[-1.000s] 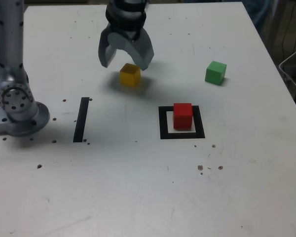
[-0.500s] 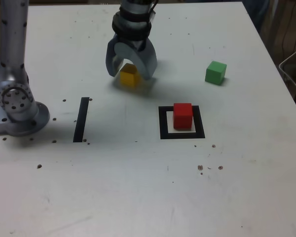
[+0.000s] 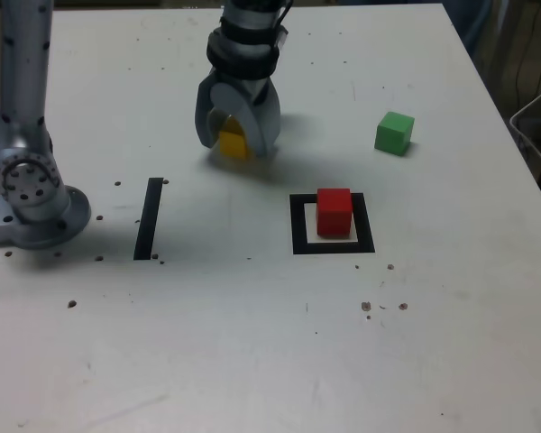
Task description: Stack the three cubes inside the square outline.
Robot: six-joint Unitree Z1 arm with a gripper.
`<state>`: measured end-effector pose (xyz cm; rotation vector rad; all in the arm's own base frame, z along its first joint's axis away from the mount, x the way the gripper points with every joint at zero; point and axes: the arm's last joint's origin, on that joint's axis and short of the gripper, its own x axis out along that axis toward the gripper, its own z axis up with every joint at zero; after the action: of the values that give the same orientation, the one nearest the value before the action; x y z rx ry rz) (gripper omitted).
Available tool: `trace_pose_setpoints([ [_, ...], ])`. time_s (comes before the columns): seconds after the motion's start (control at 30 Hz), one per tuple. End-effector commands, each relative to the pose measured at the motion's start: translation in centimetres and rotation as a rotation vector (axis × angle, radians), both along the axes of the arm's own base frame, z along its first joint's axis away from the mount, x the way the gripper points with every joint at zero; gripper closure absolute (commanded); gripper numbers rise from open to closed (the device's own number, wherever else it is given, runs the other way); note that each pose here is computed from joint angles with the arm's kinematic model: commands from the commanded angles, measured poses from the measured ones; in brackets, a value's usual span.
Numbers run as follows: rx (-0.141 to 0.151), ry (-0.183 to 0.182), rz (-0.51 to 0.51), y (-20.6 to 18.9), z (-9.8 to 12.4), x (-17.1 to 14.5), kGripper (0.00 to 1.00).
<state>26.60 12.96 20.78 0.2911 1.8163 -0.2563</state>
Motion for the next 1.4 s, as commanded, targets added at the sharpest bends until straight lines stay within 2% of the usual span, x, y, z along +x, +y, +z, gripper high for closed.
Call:
trace_pose_setpoints([
  [0.0,-0.007,0.003,-0.008,-0.1,-0.1,0.0,0.73],
  [0.17,-0.009,0.001,-0.012,-0.1,-0.2,0.1,0.79],
  [0.57,0.024,-0.023,-0.011,0.2,0.0,0.4,0.83],
  [0.8,0.049,-0.054,0.025,-1.2,2.9,0.5,0.85],
  [0.93,0.063,-0.046,0.058,-3.4,4.8,0.7,0.86],
  [1.07,0.089,-0.045,0.100,-5.9,6.3,1.2,0.86],
  [1.13,0.103,-0.062,0.115,-7.2,7.0,1.8,0.86],
  [1.23,0.117,-0.121,0.132,-9.7,8.1,3.2,0.86],
  [1.3,0.112,-0.165,0.137,-11.4,8.9,4.1,0.86],
  [1.37,0.096,-0.193,0.140,-12.9,9.6,4.9,0.86],
])
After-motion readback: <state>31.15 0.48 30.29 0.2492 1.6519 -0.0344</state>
